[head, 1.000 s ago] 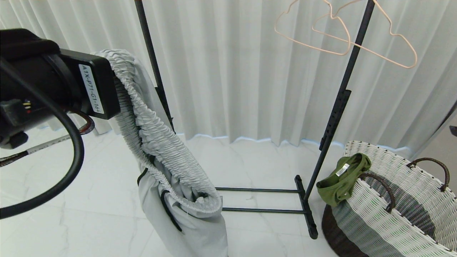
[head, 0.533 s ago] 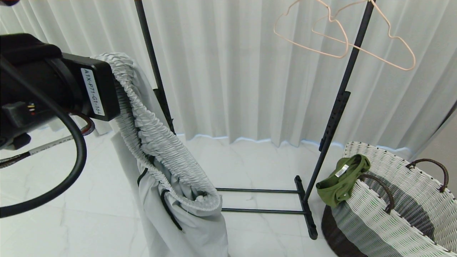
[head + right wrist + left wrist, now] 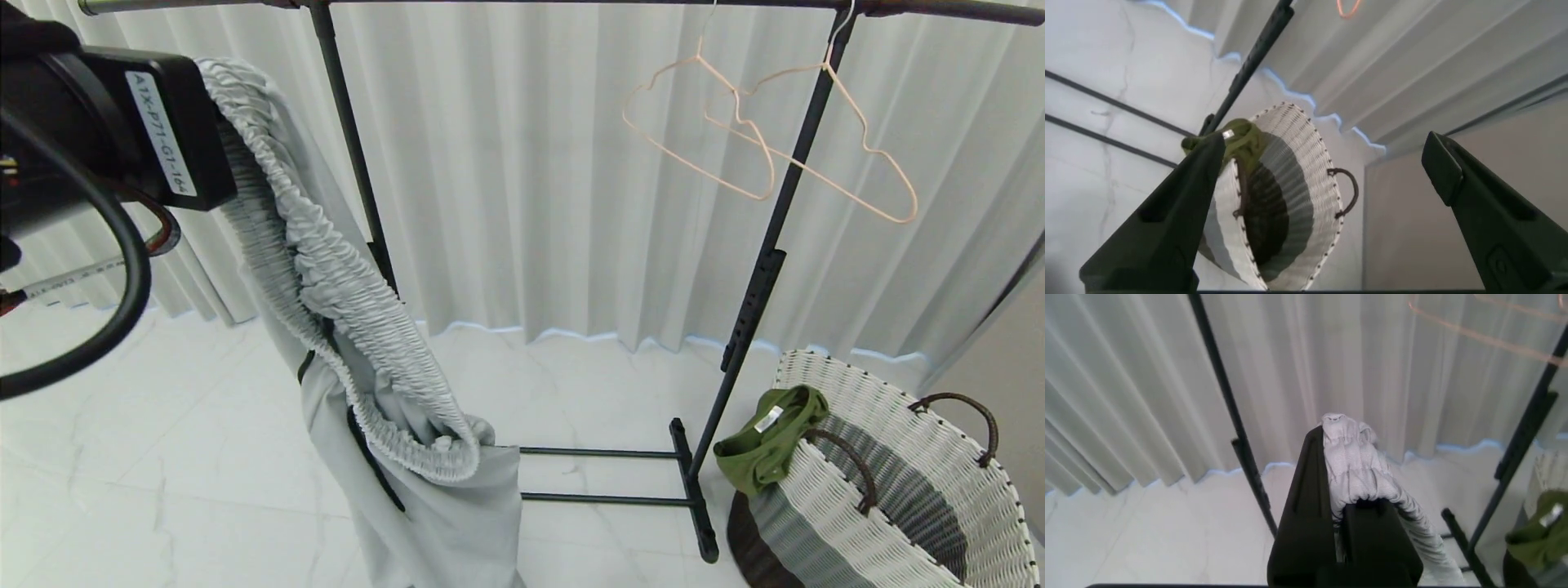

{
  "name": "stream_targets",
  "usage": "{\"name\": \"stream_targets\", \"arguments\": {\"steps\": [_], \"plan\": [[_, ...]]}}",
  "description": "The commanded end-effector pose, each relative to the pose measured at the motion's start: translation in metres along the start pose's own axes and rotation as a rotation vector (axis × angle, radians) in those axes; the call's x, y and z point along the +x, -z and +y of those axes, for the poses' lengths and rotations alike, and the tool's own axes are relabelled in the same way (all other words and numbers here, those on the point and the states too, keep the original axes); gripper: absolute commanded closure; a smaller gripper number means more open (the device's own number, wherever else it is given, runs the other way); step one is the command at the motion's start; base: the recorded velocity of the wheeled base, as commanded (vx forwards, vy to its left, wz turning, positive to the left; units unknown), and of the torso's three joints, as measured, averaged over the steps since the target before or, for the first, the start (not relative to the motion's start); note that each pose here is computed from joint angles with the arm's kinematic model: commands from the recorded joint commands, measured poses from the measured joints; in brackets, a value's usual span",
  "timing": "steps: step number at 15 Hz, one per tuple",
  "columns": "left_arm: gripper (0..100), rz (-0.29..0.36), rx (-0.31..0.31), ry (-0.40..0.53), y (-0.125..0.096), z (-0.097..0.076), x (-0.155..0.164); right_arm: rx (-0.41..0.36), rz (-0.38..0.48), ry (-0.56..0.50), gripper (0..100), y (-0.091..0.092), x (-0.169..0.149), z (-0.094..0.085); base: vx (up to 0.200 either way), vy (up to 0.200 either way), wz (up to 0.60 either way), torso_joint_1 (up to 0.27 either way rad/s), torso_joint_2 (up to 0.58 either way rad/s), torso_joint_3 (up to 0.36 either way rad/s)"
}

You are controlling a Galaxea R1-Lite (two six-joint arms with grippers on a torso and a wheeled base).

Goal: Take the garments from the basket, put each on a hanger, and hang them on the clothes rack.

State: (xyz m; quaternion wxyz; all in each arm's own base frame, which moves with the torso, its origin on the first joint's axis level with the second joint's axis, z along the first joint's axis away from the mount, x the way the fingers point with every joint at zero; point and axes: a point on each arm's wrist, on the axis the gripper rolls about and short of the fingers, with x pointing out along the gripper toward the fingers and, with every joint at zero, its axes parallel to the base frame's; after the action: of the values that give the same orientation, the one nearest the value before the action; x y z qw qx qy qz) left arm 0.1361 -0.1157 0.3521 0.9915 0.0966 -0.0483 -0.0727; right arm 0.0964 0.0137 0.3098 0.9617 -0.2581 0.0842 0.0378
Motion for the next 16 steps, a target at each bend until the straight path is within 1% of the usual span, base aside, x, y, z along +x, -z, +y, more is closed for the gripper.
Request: {"name": "stream_targets", "arguments": {"steps": [1, 4, 7, 9, 12, 14, 15, 16], "plan": [[100, -0.007, -0.006, -0.025, -0.003, 0.005, 0.002, -0.001, 0.004, -0.002, 0, 0.001, 0.001, 0.001, 0.000, 0.000, 0.00, 0.188, -0.48, -0.271], [100, -0.003, -0.005, -0.025, -0.002, 0.005, 0.002, 0.000, 0.004, -0.006, 0, 0.001, 0.001, 0.001, 0.000, 0.000, 0.00, 0.198, -0.48, -0.281], [100, 0.003, 0.000, -0.028, -0.001, 0.004, 0.004, 0.035, 0.006, -0.007, 0, 0.001, 0.002, 0.001, 0.000, 0.000, 0.00, 0.214, -0.48, -0.276], [100, 0.004, 0.012, -0.026, 0.000, 0.003, 0.004, 0.090, 0.011, -0.009, 0, 0.001, 0.003, 0.002, 0.000, 0.000, 0.00, 0.215, -0.49, -0.281], [100, 0.022, 0.049, -0.042, 0.004, 0.004, 0.008, 0.182, 0.031, -0.027, 0, 0.005, 0.010, 0.005, 0.000, 0.000, 0.00, 0.232, -0.51, -0.284], [100, 0.033, 0.062, -0.051, 0.008, 0.005, 0.009, 0.226, -0.008, -0.053, 0, 0.014, 0.017, 0.012, 0.000, 0.000, 0.00, 0.212, -0.44, -0.242], [100, 0.040, 0.075, -0.051, 0.010, 0.005, 0.008, 0.232, -0.038, -0.065, 0, 0.021, 0.022, 0.017, 0.000, 0.000, 0.00, 0.090, -0.20, -0.105], [100, 0.047, 0.085, -0.047, 0.013, 0.004, 0.008, 0.238, -0.073, -0.072, 0, 0.024, 0.024, 0.020, 0.000, 0.000, 0.00, 0.056, -0.12, -0.071]]}}
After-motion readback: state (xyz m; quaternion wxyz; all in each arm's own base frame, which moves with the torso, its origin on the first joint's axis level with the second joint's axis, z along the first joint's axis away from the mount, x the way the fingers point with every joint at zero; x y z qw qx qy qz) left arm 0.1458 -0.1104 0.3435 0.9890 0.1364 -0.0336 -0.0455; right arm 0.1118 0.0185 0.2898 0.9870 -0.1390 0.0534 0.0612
